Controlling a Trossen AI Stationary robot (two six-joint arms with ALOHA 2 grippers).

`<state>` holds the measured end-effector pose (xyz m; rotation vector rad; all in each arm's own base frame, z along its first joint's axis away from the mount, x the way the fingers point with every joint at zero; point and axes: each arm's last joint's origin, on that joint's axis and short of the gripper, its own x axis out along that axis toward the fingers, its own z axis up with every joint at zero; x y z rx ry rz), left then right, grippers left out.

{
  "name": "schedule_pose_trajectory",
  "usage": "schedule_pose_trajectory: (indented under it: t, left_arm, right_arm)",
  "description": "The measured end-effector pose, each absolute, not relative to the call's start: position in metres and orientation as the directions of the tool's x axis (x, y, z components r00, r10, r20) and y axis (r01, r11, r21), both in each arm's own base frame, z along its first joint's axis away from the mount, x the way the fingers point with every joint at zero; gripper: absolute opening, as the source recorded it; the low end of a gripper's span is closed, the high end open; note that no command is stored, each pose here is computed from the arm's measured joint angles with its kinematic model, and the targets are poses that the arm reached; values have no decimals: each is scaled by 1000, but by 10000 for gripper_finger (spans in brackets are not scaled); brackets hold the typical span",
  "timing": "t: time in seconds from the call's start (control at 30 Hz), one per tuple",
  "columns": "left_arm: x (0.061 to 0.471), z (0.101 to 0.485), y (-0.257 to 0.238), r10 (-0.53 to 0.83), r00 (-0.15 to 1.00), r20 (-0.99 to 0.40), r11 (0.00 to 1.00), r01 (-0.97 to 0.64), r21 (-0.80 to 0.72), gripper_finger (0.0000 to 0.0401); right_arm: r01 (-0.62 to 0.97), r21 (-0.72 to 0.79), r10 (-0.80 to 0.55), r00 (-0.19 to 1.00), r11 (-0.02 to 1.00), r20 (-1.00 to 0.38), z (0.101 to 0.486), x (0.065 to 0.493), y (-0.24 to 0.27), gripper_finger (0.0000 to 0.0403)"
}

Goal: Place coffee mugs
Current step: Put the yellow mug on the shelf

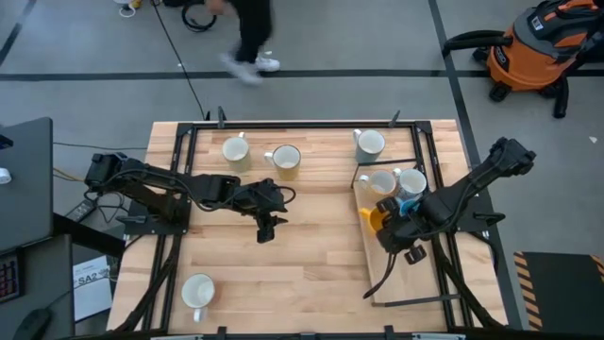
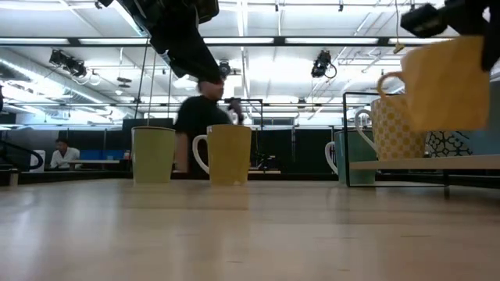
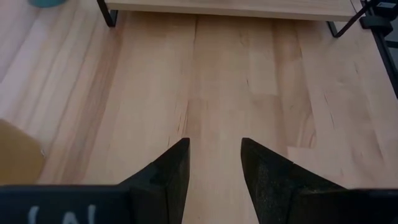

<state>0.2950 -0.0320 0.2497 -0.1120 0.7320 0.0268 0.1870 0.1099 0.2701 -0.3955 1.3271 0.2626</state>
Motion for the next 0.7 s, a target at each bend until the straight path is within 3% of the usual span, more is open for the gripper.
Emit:
schedule_pose_trajectory:
  t: [0.33,0.7]
  left_arm:
    - [295,250,-32,0,745,-667,994,-74,-83,151]
    - [295,250,-32,0,745,-668,994,-74,-83,151]
  right_arm:
    - [-413,-145,-81,168,899,-982,241,179,105,36]
    - [-407,-170,-104,179,898,-978,238,180,103,39]
